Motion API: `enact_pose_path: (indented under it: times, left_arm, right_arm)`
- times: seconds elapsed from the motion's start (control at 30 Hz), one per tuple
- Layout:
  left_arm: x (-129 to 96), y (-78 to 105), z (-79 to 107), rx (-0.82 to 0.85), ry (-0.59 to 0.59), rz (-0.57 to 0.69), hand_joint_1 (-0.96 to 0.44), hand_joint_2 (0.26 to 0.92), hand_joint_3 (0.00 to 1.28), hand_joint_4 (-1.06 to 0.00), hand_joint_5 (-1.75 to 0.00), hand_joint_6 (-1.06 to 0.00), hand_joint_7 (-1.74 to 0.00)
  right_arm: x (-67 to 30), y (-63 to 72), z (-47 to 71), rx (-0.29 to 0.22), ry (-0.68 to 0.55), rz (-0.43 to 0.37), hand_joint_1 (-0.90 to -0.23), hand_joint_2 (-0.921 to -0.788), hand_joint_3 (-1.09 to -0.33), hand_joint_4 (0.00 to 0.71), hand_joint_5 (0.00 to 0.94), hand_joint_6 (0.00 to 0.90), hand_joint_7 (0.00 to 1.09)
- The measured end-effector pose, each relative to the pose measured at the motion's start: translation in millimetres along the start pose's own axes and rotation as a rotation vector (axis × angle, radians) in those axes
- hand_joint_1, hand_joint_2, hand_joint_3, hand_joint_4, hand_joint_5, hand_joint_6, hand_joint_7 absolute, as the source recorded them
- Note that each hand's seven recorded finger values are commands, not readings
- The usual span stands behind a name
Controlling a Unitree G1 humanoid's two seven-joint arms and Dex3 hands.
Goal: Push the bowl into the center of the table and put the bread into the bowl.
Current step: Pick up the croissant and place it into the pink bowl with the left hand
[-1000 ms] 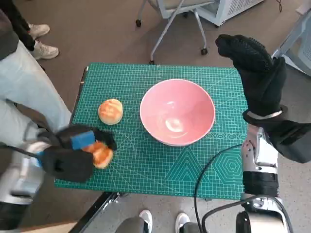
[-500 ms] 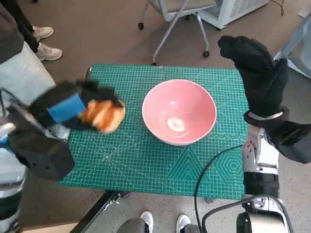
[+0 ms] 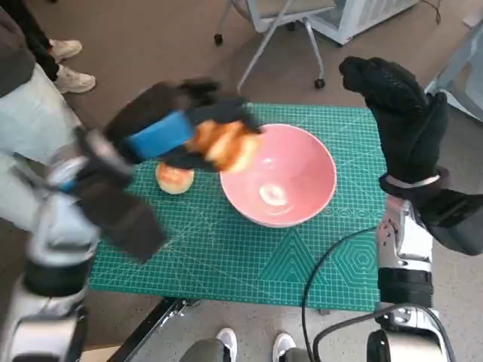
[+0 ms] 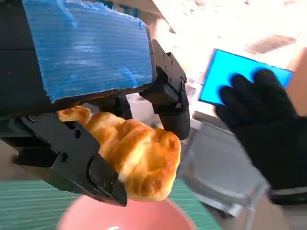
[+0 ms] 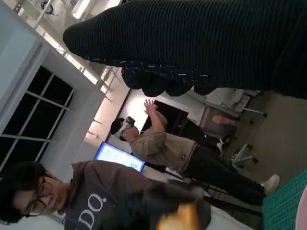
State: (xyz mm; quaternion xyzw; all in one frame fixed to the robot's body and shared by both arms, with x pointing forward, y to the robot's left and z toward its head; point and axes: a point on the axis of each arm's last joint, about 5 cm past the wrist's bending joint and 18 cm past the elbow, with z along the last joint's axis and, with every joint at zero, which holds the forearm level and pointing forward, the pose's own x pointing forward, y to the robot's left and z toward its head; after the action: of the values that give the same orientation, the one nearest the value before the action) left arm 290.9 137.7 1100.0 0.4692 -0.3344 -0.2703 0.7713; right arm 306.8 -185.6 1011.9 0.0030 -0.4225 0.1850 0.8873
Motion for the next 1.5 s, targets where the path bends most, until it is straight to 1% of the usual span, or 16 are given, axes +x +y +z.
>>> enact_pose_path:
  times: [0.23, 0.37, 0.53, 0.57, 0.6, 0.63, 0.67, 0.7, 0.73, 0.77, 0.8, 0.83, 0.93, 1.07, 1.3, 1.5]
  left_arm:
    - [32, -16.9, -1.3, 0.036, -0.012, -0.076, 0.0, 0.907, 0.02, -0.78, -1.19, -0.74, -0.92]
    - [43, -28.2, -3.6, 0.053, 0.007, -0.127, 0.0, 0.912, 0.02, -0.78, -1.17, -0.7, -0.98]
    - [51, -45.6, -9.8, 0.035, 0.042, -0.199, 0.0, 0.919, 0.03, -0.76, -1.19, -0.66, -1.02]
    - [52, -49.5, -11.4, 0.028, 0.051, -0.215, 0.0, 0.92, 0.05, -0.75, -1.2, -0.64, -1.04]
    - [53, -52.9, -12.6, 0.022, 0.059, -0.228, 0.0, 0.92, 0.12, -0.68, -1.24, -0.52, -1.19]
    - [53, -56.0, -13.8, 0.013, 0.069, -0.24, 0.0, 0.92, 0.18, -0.63, -1.27, -0.45, -1.29]
    - [54, -58.7, -14.7, 0.004, 0.081, -0.253, 0.0, 0.903, 0.18, -0.53, -1.1, -0.38, -1.15]
    - [54, -61.0, -15.5, -0.006, 0.095, -0.267, -0.01, 0.89, 0.16, -0.46, -0.75, -0.35, -0.83]
    - [55, -63.4, -16.6, -0.018, 0.113, -0.284, -0.02, 0.871, 0.12, -0.33, -0.48, -0.3, -0.56]
    - [55, -64.8, -17.4, -0.027, 0.131, -0.301, -0.02, 0.866, 0.1, -0.28, -0.38, -0.28, -0.46]
    - [56, -66.2, -18.4, -0.033, 0.149, -0.319, -0.04, 0.848, 0.07, -0.19, -0.25, -0.25, -0.3]
    - [55, -66.9, -19.3, -0.04, 0.166, -0.335, -0.04, 0.837, 0.05, -0.13, -0.16, -0.23, -0.2]
    - [55, -68.4, -22.5, -0.059, 0.212, -0.379, -0.08, 0.821, 0.02, -0.06, -0.05, -0.2, -0.07]
    - [53, -69.1, -26.8, -0.092, 0.244, -0.422, -0.17, 0.817, 0.01, -0.01, -0.01, -0.17, -0.02]
    - [47, -65.2, -35.9, -0.196, 0.22, -0.439, -0.25, 0.814, 0.01, 0.0, 0.0, -0.16, 0.0]
    - [37, -51.1, -42.0, -0.253, 0.177, -0.396, -0.3, 0.816, 0.0, 0.0, 0.0, -0.15, 0.0]
  right_arm:
    - [-4.1, -3.0, 0.1, -0.009, 0.002, -0.014, -0.657, -0.921, -0.672, 0.195, 0.006, 0.068, 0.47]
    - [-7.7, -4.9, -0.1, -0.013, 0.009, -0.024, -0.657, -0.921, -0.665, 0.199, 0.003, 0.093, 0.43]
    - [-8.7, -5.8, 0.3, -0.019, 0.005, -0.027, -0.657, -0.921, -0.658, 0.204, 0.003, 0.113, 0.39]
    - [-8.8, -5.8, 0.3, -0.02, 0.005, -0.027, -0.657, -0.921, -0.658, 0.205, 0.003, 0.114, 0.39]
    - [-8.9, -6.0, 0.4, -0.021, 0.005, -0.027, -0.658, -0.921, -0.656, 0.208, 0.003, 0.124, 0.38]
    - [-9.3, -6.2, 0.5, -0.022, 0.006, -0.028, -0.658, -0.921, -0.655, 0.21, 0.003, 0.131, 0.36]
    - [-9.7, -6.5, 0.6, -0.023, 0.006, -0.029, -0.658, -0.921, -0.654, 0.211, 0.003, 0.133, 0.36]
    - [-10.1, -6.7, 0.7, -0.025, 0.006, -0.031, -0.659, -0.921, -0.654, 0.212, 0.003, 0.137, 0.35]
    - [-10.7, -7.0, 0.8, -0.026, 0.006, -0.032, -0.659, -0.921, -0.653, 0.214, 0.003, 0.141, 0.35]
    - [-11.1, -7.1, 0.9, -0.028, 0.005, -0.034, -0.659, -0.921, -0.652, 0.214, 0.003, 0.142, 0.35]
    - [-11.6, -7.2, 1.0, -0.028, 0.006, -0.034, -0.659, -0.921, -0.651, 0.215, 0.003, 0.144, 0.34]
    - [-12.1, -7.4, 1.0, -0.029, 0.006, -0.036, -0.659, -0.921, -0.651, 0.215, 0.003, 0.145, 0.34]
    - [-13.7, -8.6, 1.3, -0.034, 0.008, -0.04, -0.663, -0.921, -0.648, 0.216, 0.003, 0.148, 0.33]
    - [-14.2, -11.0, 2.5, -0.043, 0.008, -0.044, -0.669, -0.921, -0.644, 0.218, 0.003, 0.145, 0.32]
    - [-14.4, -11.9, 3.0, -0.051, 0.003, -0.047, -0.663, -0.921, -0.648, 0.217, 0.002, 0.144, 0.3]
    - [-13.7, -10.3, 2.6, -0.059, 0.005, -0.039, -0.658, -0.921, -0.652, 0.216, 0.001, 0.146, 0.29]
